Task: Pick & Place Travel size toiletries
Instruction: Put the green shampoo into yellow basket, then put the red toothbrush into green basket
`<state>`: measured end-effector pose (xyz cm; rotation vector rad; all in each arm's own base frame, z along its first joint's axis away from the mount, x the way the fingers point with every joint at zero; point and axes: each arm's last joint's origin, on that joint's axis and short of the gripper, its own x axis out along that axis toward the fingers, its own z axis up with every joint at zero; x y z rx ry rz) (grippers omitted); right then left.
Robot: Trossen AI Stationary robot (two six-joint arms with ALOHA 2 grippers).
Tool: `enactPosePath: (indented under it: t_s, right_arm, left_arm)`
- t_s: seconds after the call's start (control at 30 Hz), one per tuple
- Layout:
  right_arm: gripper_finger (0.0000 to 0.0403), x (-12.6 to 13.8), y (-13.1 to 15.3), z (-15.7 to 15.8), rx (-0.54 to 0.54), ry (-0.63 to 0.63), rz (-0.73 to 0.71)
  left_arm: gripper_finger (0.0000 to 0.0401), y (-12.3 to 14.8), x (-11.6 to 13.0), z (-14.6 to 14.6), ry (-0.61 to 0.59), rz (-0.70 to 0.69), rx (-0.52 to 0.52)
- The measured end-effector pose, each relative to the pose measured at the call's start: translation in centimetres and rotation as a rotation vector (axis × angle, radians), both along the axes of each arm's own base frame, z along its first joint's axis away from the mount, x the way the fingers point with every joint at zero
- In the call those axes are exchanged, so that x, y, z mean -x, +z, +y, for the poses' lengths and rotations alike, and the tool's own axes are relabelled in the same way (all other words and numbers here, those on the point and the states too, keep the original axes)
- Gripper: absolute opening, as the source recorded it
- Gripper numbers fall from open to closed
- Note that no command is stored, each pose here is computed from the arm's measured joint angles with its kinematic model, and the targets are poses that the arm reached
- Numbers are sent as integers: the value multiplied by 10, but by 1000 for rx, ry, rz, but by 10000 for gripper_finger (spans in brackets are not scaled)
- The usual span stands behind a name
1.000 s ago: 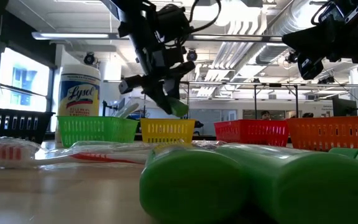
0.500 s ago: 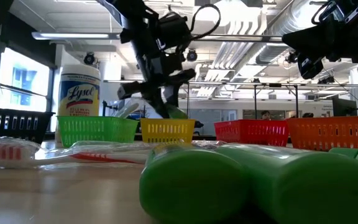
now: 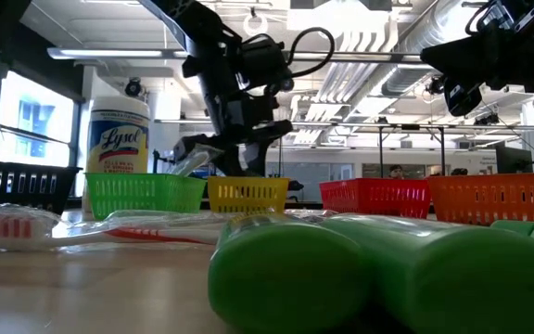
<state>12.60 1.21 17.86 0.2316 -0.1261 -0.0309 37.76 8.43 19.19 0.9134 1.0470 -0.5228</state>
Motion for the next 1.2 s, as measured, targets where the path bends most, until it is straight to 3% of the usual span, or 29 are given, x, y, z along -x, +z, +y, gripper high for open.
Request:
enactPosePath:
  t_s: [0.6,0.83,0.97,1.2]
  right_arm:
    - [2,0,0,0,0,1,-1]
    - [2,0,0,0,0,1,-1]
    - [2,0,0,0,0,1,-1]
    - [2,0,0,0,0,2,-1]
  left_arm:
    - [115,0,0,0,139,-6,62]
    - [187,1,-1,0,166,-24,85]
    - [226,1,0,1,193,-14,31]
    - [239,25,11,-6,235,-25,-46]
